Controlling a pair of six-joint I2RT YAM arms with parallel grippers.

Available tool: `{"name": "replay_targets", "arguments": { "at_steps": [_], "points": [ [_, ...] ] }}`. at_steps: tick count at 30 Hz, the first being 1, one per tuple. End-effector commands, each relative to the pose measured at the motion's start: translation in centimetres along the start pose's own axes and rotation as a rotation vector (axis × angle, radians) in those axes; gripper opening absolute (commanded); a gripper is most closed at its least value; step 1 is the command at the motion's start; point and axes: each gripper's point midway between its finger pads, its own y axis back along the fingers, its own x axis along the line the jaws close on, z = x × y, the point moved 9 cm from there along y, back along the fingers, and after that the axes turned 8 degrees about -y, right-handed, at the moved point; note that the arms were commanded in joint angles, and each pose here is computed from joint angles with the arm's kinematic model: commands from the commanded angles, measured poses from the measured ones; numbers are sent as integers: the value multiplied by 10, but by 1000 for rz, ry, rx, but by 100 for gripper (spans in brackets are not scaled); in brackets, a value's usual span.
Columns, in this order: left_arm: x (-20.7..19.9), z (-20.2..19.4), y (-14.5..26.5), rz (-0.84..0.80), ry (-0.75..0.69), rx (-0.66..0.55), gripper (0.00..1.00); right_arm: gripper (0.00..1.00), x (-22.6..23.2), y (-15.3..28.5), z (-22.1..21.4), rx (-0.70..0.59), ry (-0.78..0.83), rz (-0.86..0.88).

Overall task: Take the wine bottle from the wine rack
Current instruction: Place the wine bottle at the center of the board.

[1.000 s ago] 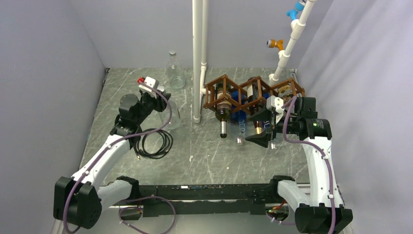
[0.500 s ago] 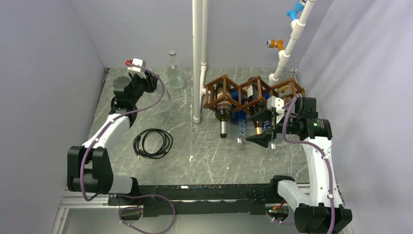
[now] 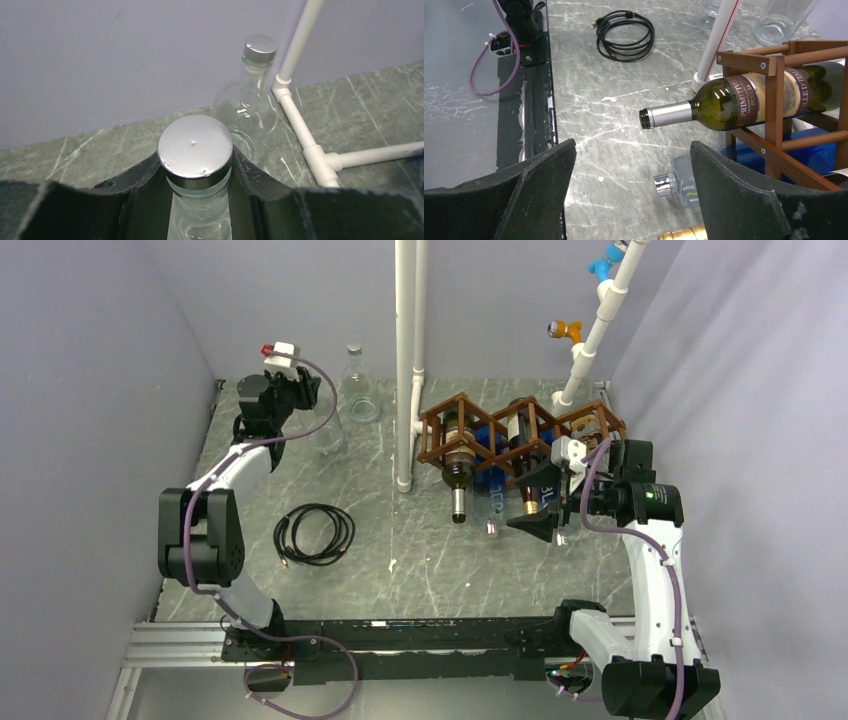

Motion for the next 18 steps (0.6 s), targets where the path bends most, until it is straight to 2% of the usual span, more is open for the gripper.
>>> {"name": "replay_targets", "arguments": {
  "at_steps": [1, 18],
  "points": [
    [20, 98, -13, 36, -102, -401, 0, 87, 1, 2, 4, -34, 31, 13],
    [45, 86, -72, 64, -111, -353, 0, 88, -3, 5, 5, -57, 14, 5]
  ]
}}
